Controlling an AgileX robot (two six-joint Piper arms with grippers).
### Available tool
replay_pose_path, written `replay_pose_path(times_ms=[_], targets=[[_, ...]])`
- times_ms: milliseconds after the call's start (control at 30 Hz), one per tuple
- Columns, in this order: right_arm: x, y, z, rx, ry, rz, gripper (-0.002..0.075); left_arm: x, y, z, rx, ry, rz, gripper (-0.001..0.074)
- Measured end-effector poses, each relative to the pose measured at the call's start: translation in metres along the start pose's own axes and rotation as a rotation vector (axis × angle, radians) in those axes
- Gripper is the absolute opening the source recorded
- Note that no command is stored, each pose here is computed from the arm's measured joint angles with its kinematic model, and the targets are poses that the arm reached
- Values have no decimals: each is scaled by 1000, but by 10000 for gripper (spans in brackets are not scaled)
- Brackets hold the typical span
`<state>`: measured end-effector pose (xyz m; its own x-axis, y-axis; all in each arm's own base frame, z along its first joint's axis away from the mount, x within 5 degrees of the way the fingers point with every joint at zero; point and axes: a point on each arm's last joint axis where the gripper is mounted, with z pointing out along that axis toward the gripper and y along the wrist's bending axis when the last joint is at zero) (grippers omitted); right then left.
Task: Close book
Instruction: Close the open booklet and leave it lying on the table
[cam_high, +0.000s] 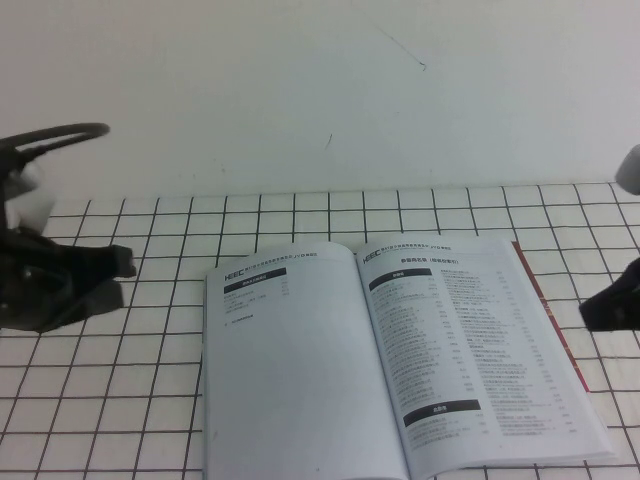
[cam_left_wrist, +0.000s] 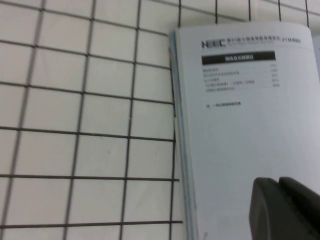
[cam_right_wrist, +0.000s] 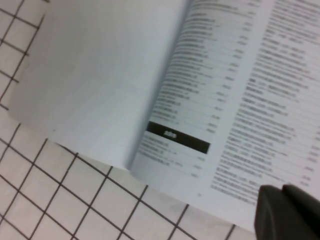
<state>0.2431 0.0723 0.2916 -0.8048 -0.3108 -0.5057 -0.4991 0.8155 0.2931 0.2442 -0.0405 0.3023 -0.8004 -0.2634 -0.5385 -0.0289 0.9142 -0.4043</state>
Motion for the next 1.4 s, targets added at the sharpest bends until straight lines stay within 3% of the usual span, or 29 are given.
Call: replay_pose_path(times_ms=[233,633,833,1100,1400], targets=[[-4,-16,41,-73,67,-13,-3,3,8,75,98,195,-86,-2],[3,-16,113,-98,234,-69,-3,23,39,150,28,337,-86,-2],[8,-13,131,-115,286,-72,-3,32,46,171,44,386,-104,-2],[11,-14,139,-121,313,-65,-3,27,36,175,176,323,-92,-2],[11,-14,139,-121,313,-65,-3,26,20,179,229,284,-96,-2]])
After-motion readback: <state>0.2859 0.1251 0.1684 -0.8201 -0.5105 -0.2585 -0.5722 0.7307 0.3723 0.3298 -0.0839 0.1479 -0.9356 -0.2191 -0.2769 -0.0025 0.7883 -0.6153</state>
